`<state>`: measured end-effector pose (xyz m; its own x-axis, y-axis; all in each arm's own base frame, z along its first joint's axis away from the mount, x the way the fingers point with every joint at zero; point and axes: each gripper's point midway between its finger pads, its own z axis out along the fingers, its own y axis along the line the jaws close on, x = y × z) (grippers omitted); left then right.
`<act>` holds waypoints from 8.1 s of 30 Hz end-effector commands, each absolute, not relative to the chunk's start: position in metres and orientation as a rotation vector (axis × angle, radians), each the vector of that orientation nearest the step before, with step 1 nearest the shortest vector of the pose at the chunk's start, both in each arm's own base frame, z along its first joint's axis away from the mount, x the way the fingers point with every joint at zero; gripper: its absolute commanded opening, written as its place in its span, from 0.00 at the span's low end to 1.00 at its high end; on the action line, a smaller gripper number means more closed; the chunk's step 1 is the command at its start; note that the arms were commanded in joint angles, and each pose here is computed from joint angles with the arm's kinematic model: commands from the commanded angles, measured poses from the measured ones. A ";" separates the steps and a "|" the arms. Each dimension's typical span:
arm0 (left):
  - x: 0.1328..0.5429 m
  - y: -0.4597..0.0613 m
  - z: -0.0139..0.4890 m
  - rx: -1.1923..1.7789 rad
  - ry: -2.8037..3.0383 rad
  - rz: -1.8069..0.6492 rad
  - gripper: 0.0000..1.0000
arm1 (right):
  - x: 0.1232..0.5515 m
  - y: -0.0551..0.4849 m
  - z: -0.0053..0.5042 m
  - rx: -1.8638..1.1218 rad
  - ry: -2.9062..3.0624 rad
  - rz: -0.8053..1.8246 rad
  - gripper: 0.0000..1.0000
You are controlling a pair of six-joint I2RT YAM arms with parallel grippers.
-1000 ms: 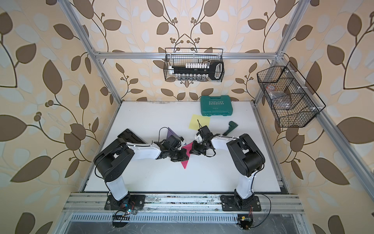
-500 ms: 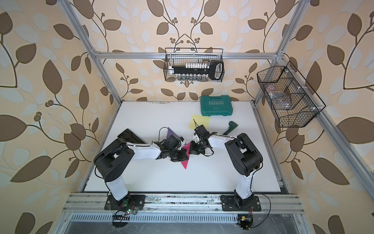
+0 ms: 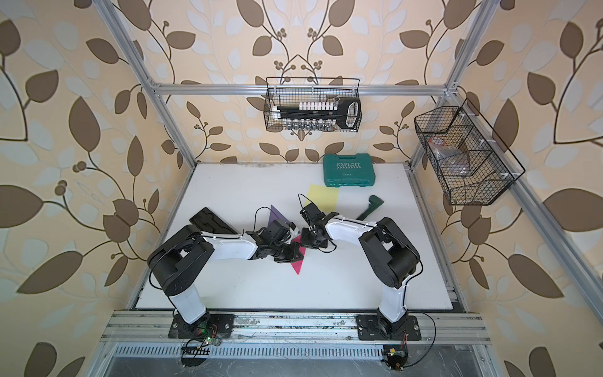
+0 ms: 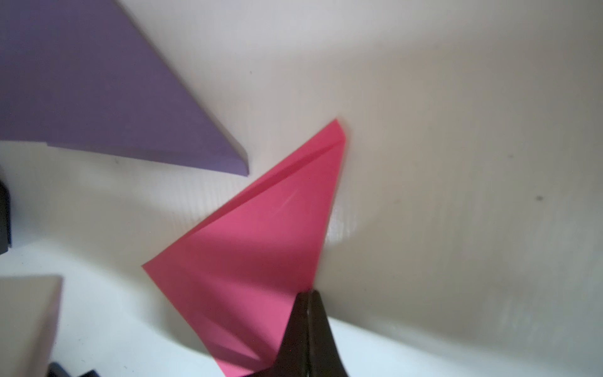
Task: Fold the square paper diagonally
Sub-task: Fold the paper at the center of the board, then move the paper to the center of the board.
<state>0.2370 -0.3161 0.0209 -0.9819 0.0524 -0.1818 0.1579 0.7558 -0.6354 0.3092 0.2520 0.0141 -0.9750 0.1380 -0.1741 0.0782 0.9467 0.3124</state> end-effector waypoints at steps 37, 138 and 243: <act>0.200 -0.278 -0.011 0.164 2.961 -0.840 0.00 | 0.266 0.293 -0.002 0.098 2.987 0.820 0.00; 0.160 -0.276 0.060 0.279 2.893 -0.845 0.00 | 0.311 0.261 -0.004 0.308 2.856 0.873 0.00; 0.361 -0.123 0.030 -0.553 2.867 -0.615 0.00 | 0.280 0.173 0.001 -0.029 3.040 0.540 0.00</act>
<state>0.3582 -0.1314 0.0219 -0.9218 -0.3848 -0.0483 -0.3243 0.8331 -0.4480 0.3155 0.1859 0.0134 -0.9926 0.0519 -0.1101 0.0026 0.9134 0.4071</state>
